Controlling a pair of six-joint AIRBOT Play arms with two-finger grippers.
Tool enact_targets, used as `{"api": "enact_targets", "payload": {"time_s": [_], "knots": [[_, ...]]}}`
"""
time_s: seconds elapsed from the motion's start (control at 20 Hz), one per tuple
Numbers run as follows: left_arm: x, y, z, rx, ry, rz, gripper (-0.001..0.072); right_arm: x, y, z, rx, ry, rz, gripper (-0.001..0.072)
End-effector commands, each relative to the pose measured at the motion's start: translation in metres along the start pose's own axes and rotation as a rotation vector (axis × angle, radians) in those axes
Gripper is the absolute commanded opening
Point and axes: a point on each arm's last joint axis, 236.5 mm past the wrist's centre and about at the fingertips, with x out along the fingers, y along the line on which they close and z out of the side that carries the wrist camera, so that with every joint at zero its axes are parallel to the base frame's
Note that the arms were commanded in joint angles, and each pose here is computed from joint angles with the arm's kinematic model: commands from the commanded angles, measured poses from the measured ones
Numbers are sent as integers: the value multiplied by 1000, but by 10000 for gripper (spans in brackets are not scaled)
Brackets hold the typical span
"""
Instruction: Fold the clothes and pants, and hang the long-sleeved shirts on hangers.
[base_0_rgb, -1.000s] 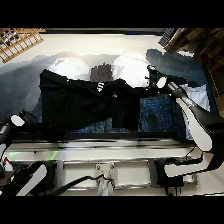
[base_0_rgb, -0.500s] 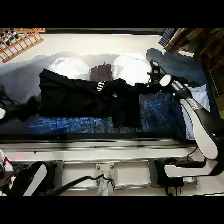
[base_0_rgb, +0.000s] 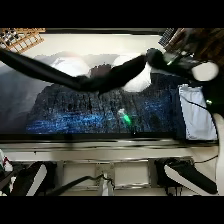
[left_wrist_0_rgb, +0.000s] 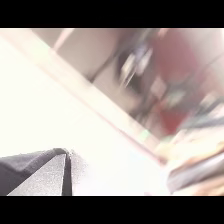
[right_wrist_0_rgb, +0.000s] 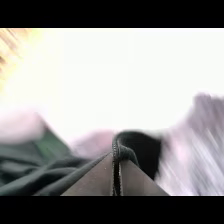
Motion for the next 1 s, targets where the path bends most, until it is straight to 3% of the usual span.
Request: {"api": "enact_targets", "payload": {"time_s": [0.0,0.3,0.4,0.55,0.95], "knots": [[-60,-78,90,126,-254,-138,1,-100,97,93,-23,-345,192,23],[-153,-145,137,339,-465,-229,2,-246,202,137,-194,-609,361,24],[-148,-142,134,357,-449,-214,1,-257,196,145,-247,-652,287,24],[-119,-131,125,292,-373,-211,1,-229,152,143,-132,-572,135,24],[-166,-144,132,365,-457,-202,1,-266,170,118,-162,-548,160,24]]}}
